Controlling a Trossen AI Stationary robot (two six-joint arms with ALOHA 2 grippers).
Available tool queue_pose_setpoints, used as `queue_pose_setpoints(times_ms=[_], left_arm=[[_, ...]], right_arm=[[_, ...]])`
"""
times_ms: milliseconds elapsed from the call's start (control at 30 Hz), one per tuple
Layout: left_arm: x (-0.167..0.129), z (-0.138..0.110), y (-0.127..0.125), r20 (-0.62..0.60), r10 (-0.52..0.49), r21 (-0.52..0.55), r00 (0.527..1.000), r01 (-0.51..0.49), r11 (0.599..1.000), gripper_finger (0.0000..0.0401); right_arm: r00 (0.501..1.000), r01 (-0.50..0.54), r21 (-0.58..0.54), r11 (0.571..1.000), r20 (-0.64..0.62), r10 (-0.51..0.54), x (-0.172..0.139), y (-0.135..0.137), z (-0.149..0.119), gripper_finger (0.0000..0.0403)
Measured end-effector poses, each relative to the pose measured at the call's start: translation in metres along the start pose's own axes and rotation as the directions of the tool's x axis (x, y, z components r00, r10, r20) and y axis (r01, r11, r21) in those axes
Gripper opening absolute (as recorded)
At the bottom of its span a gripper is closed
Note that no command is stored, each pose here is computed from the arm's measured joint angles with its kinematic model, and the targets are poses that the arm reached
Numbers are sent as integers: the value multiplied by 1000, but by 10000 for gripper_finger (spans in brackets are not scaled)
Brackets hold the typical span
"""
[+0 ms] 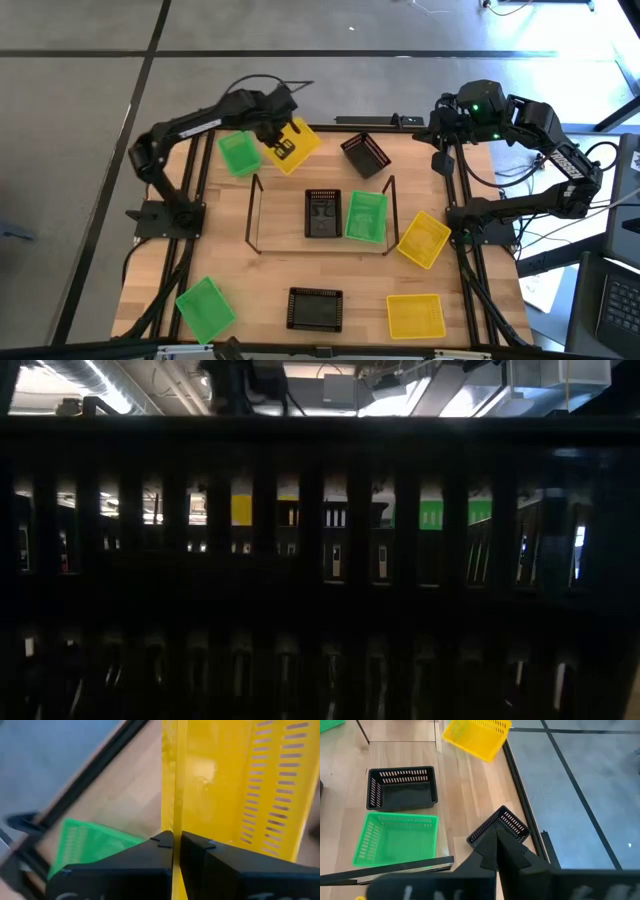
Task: Stack baskets on shelf by color
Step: Put the top yellow bin on the shelf
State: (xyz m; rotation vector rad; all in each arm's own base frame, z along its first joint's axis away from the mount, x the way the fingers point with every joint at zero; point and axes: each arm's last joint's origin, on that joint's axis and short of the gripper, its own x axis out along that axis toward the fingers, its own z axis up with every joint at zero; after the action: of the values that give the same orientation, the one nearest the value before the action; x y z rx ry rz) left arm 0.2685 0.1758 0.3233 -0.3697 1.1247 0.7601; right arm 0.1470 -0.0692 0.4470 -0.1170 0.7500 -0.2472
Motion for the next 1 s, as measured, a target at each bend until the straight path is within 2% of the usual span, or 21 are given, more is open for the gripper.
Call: queue_pose_setpoints(times_ms=[67, 133, 267, 400, 567, 700, 833, 1000], left_arm=[[-14, -4, 3, 30, -7, 105, 1000, 4, 994, 0], [-25, -7, 2, 59, -16, 261, 998, 0, 965, 0], [-39, -12, -1, 98, -26, 486, 995, -25, 874, 0], [-40, -13, -7, 102, -37, 642, 994, -38, 766, 0], [-42, -12, -24, 140, -73, 823, 987, -75, 563, 0], [-46, -14, -37, 162, -103, 926, 981, -115, 360, 0], [-49, -18, -50, 162, -126, 977, 979, -141, 159, 0], [-53, -24, -66, 160, -159, 985, 974, -168, -40, 0]], right_arm=[[1000, 0, 0, 1000, 1, 0, 0, 0, 0, 0], [1000, 1, 0, 1000, 3, -1, 0, 0, 0, 0], [1000, 3, 1, 1000, 8, -3, 0, 0, 1, 0], [1000, 5, 1, 1000, 16, -5, 0, -1, 2, 0], [999, 15, 0, 1000, 45, -15, 0, -1, 4, 0], [999, 17, 0, 1000, 51, -17, 0, -2, 5, 0], [999, 17, -4, 1000, 51, -17, 0, -2, 5, 0], [999, 15, -5, 1000, 43, -15, 0, -1, 4, 0]])
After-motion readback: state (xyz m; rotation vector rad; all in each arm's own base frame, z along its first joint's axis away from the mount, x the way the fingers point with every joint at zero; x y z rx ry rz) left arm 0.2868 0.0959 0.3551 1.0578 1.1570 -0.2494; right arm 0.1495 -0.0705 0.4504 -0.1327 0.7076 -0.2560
